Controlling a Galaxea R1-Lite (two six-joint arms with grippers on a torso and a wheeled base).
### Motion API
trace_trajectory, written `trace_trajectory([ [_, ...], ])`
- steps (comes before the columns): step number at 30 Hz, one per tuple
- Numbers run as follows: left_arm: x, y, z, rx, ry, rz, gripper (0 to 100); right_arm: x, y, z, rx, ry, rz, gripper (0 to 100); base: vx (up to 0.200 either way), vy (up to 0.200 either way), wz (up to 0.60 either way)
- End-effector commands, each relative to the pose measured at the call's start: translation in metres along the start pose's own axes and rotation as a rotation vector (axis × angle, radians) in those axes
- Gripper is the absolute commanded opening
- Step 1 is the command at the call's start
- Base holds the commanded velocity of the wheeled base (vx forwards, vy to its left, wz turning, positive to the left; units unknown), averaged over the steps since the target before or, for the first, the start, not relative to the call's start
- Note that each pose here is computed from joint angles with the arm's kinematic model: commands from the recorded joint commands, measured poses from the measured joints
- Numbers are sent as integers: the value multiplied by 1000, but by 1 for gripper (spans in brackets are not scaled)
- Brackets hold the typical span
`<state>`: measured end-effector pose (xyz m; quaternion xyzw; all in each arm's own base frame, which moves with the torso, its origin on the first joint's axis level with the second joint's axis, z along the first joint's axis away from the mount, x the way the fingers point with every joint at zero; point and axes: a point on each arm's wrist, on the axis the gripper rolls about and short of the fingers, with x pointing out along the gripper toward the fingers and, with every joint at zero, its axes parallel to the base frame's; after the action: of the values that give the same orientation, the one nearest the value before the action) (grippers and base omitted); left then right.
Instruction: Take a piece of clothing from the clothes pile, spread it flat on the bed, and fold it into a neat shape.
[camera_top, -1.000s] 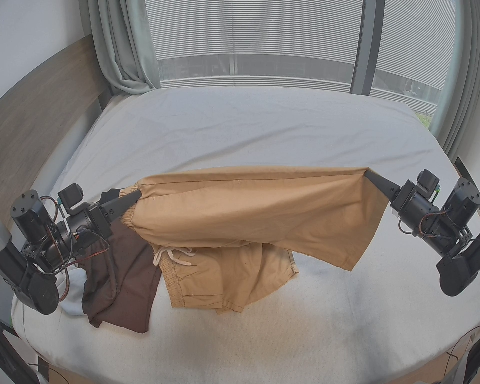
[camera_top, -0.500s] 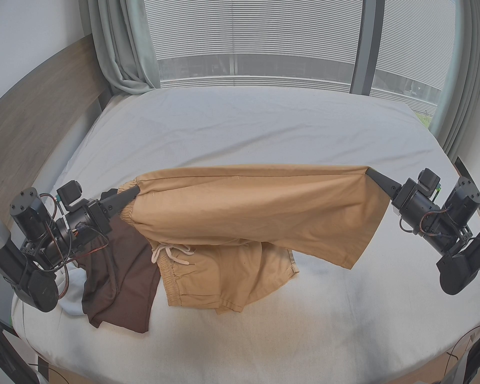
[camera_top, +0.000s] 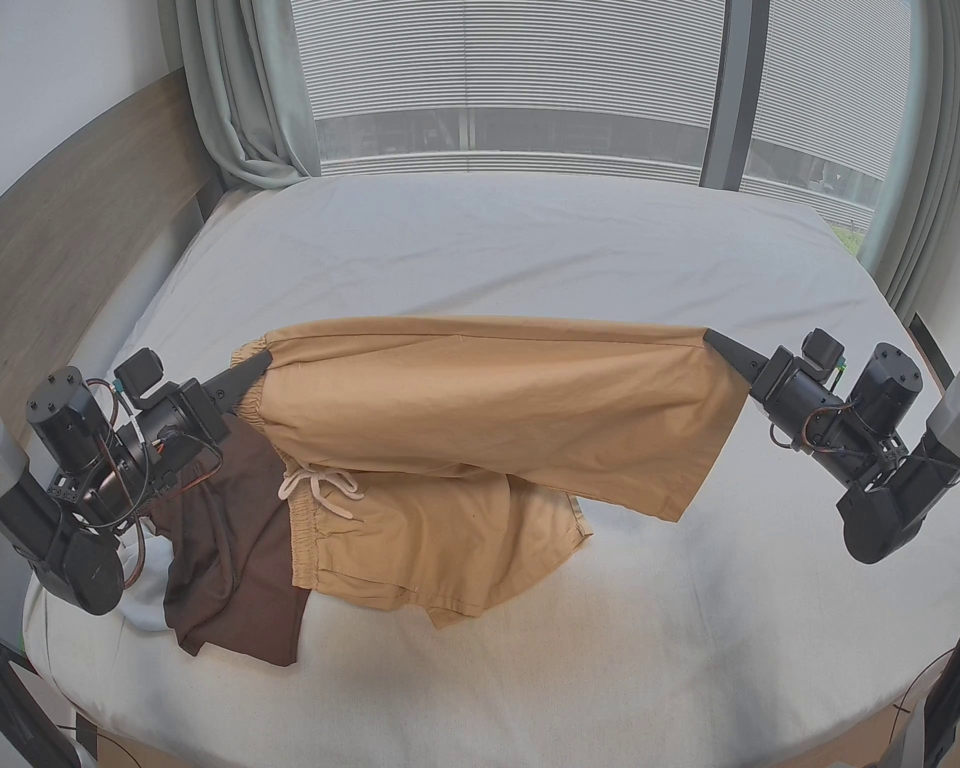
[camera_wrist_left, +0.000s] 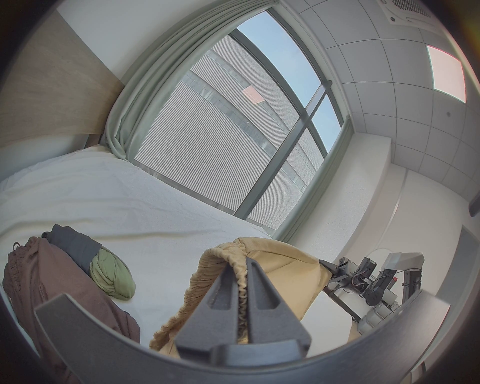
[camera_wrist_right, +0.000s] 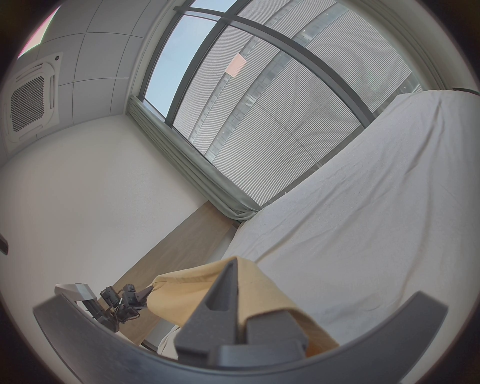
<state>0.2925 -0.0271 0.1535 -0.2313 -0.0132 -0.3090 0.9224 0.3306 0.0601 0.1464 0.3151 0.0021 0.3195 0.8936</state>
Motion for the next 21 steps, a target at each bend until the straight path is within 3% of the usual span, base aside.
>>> trace_trajectory([
  [1,6,6,-8,-18,15,13,0,11,-18,-10,14,18,-24,0,0,0,0],
  [21,47,31,-28,-41,-23,81,0,45,-58,-9,21,11,-63,0,0,0,0],
])
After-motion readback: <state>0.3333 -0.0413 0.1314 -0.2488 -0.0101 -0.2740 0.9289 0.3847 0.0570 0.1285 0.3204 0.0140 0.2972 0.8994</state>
